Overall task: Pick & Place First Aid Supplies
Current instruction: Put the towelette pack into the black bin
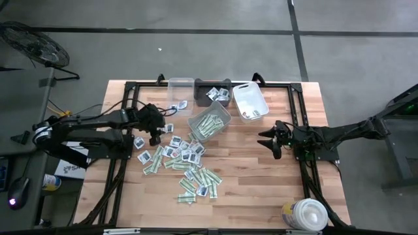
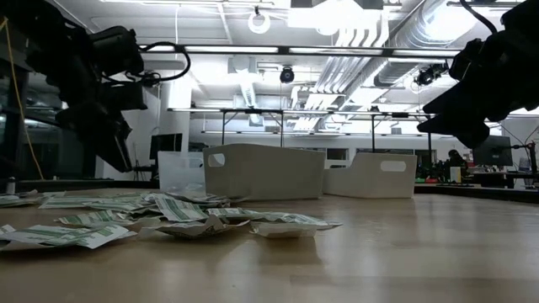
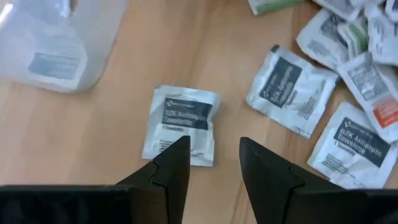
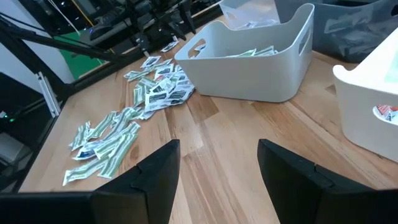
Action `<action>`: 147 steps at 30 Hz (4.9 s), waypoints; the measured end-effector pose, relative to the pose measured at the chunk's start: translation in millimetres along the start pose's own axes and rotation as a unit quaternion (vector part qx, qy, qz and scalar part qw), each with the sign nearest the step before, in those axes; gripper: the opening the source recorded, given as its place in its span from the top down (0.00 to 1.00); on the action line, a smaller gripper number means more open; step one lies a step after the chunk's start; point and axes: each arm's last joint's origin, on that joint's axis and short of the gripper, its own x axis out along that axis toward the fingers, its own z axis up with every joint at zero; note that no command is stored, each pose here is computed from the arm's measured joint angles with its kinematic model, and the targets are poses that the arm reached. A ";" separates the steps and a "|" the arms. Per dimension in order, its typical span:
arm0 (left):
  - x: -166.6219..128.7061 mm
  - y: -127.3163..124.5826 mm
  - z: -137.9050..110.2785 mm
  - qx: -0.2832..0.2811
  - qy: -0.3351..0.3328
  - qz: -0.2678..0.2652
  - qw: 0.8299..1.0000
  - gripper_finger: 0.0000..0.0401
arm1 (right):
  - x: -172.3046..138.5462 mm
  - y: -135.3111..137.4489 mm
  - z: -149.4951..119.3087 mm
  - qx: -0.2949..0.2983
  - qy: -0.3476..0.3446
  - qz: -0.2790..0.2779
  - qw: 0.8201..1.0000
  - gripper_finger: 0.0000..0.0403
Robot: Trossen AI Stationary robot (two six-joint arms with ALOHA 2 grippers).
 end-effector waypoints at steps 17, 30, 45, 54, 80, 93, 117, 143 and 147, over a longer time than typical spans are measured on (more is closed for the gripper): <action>22.8 -26.2 38.1 0.113 0.144 0.050 0.982 0.66 | 0.0 0.1 0.2 0.000 -0.001 0.001 1.000 0.48; 45.9 -26.6 33.7 0.107 0.191 0.066 0.974 0.66 | 0.0 0.1 0.2 0.000 -0.001 0.001 1.000 0.48; 63.9 -27.8 25.6 0.062 0.244 0.070 0.965 0.66 | 0.0 0.2 0.3 0.000 -0.001 0.001 1.000 0.48; 64.6 -28.3 24.7 0.047 0.245 0.066 0.966 0.79 | 0.0 0.2 0.3 0.000 -0.001 0.001 1.000 0.48; 27.0 -27.1 44.9 0.043 0.259 0.047 0.964 1.00 | -0.1 0.3 0.7 0.001 -0.002 0.001 1.000 0.48; 0.8 -25.2 94.5 0.057 0.175 0.062 0.981 1.00 | -0.1 0.3 0.7 0.001 -0.002 0.001 1.000 0.48; -33.4 37.3 256.7 0.163 0.020 0.166 0.972 1.00 | 0.0 0.3 0.6 0.001 -0.002 0.001 1.000 0.48; 80.4 108.9 248.3 0.109 0.064 0.078 0.989 0.96 | 0.0 0.1 0.2 0.000 -0.001 0.000 1.000 0.48; 80.6 108.6 250.7 0.112 0.053 0.082 0.989 0.88 | 0.0 0.1 0.2 0.000 -0.001 0.000 1.000 0.48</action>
